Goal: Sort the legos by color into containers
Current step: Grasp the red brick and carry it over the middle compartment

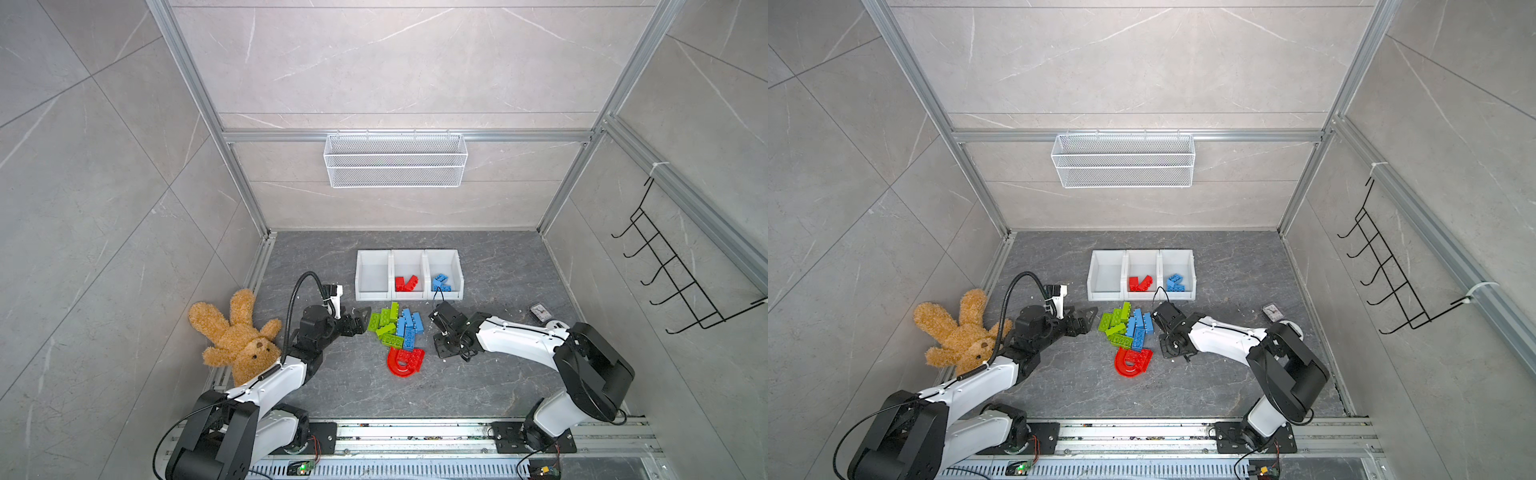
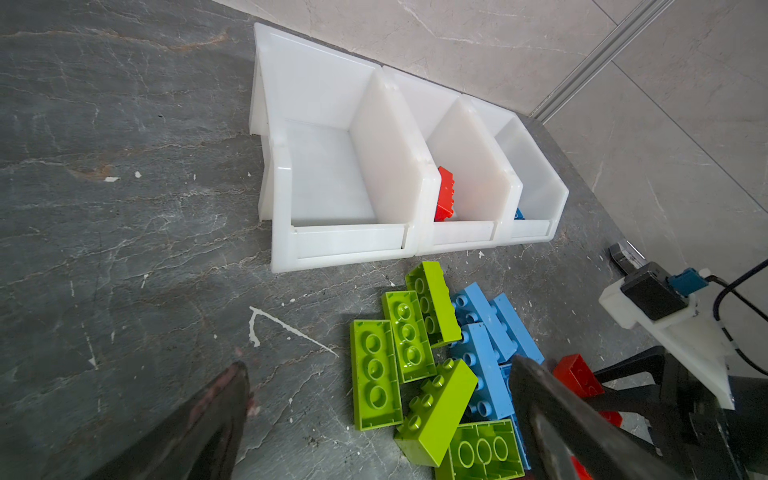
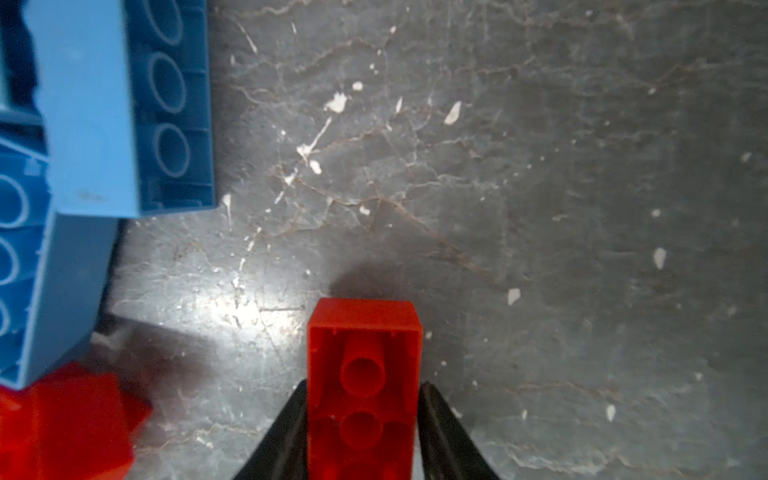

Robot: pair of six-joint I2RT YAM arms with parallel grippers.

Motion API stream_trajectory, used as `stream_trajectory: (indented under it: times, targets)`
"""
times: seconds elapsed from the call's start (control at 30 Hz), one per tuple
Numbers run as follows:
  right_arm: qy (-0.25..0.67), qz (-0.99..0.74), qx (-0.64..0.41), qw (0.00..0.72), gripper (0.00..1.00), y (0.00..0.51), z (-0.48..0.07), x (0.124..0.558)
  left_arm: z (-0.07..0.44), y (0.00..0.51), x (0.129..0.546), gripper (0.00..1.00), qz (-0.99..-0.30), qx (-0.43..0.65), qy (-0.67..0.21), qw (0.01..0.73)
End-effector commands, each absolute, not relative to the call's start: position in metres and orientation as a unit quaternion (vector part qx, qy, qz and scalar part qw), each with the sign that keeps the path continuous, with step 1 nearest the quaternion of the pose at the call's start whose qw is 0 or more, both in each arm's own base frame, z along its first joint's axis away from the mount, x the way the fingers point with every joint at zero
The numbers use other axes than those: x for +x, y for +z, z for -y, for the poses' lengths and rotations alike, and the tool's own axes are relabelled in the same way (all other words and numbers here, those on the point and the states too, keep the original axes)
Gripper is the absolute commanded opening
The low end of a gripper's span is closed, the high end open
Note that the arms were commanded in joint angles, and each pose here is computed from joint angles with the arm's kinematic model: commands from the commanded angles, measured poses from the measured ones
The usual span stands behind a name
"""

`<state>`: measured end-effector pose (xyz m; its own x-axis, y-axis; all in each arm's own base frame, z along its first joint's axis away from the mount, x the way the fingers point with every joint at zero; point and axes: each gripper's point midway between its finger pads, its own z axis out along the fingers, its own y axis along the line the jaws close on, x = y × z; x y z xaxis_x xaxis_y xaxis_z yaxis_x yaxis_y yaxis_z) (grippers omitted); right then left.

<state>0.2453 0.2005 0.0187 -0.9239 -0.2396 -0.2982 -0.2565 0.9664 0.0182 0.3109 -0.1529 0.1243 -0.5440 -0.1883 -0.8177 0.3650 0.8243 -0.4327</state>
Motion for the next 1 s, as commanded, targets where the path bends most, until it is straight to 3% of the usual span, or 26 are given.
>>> stream_trajectory:
  times: [0.0,0.47,0.73,0.97]
  targets:
    - [0.022,-0.981,-0.125,0.15,0.41,0.016,-0.202,0.248,0.153,0.152,0.319,0.99,-0.806,0.064,-0.287,0.514]
    - [0.041,-0.975,-0.123,0.182,0.32,0.037,-0.211,0.259,0.15,0.152,0.319,0.99,-0.806,0.06,-0.281,0.517]
    - [0.094,-0.952,-0.147,0.253,0.25,0.099,-0.253,0.301,0.147,0.154,0.319,0.99,-0.805,0.057,-0.274,0.523]
    - [0.133,-0.938,-0.163,0.276,0.25,0.12,-0.291,0.359,0.143,0.153,0.318,0.99,-0.805,0.05,-0.266,0.527]
